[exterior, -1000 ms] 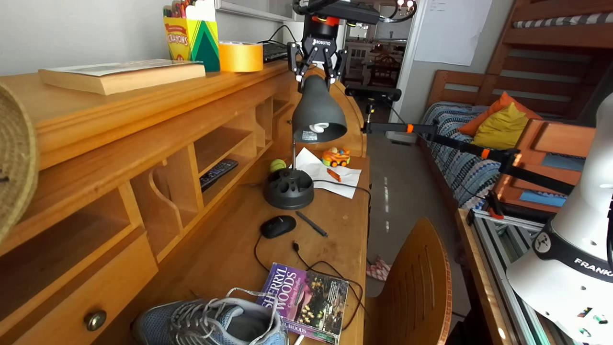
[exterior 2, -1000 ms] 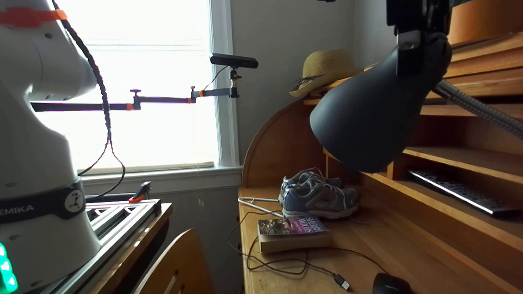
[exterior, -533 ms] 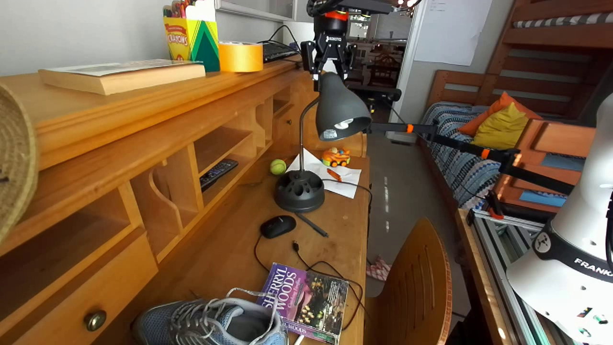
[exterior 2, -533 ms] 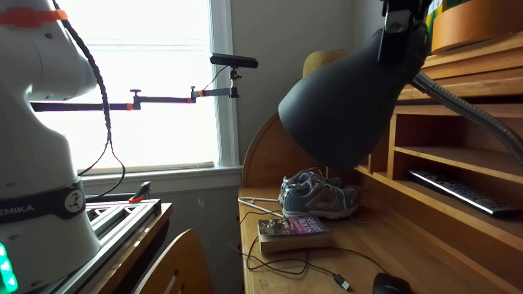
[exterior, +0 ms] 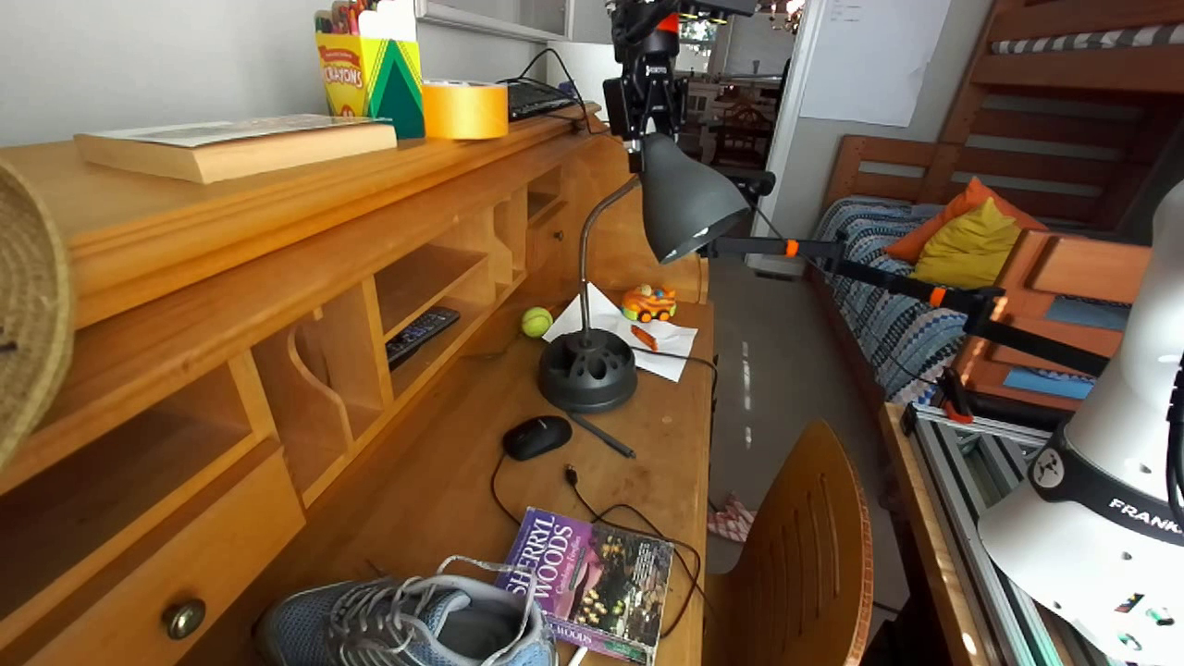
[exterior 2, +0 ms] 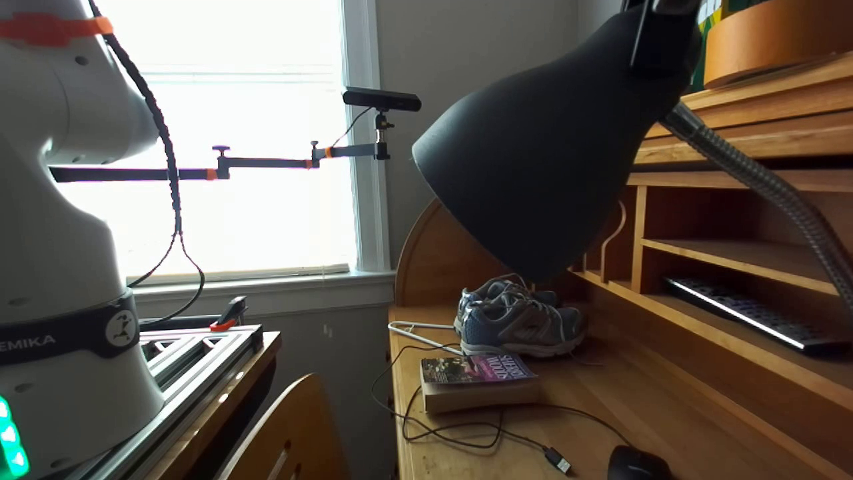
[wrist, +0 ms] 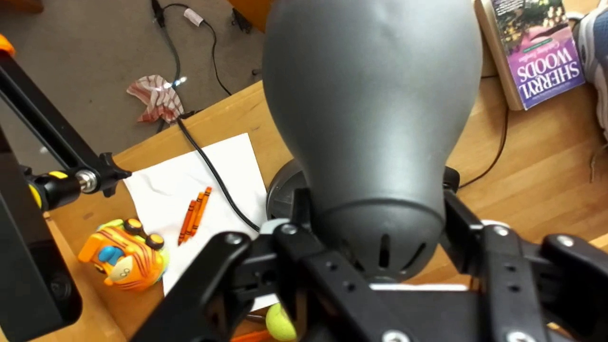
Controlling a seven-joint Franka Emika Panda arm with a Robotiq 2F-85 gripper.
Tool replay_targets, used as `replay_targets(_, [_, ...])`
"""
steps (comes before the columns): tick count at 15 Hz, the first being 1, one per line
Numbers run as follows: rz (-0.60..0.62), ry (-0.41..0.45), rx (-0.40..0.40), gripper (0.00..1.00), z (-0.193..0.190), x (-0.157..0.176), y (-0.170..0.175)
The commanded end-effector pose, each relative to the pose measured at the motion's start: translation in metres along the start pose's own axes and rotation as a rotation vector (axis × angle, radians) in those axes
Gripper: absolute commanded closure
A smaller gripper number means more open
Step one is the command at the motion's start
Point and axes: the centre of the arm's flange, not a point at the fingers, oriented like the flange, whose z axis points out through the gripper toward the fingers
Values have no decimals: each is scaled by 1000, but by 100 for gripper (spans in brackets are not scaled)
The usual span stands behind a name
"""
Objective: Twist the lamp
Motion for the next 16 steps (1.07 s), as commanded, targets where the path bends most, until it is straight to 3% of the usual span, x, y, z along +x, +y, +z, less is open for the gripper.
replay_targets(1, [-118, 11, -30, 59, 2, 8, 4])
replay_targets(6, [-215, -2, -50, 59, 5, 8, 12])
replay_targets(7, [-222, -2, -55, 9, 5, 8, 13])
replay_targets(10, [-237, -7, -54, 0, 4, 7, 16])
replay_targets(16, [-203, 12, -45, 0, -12, -7, 13])
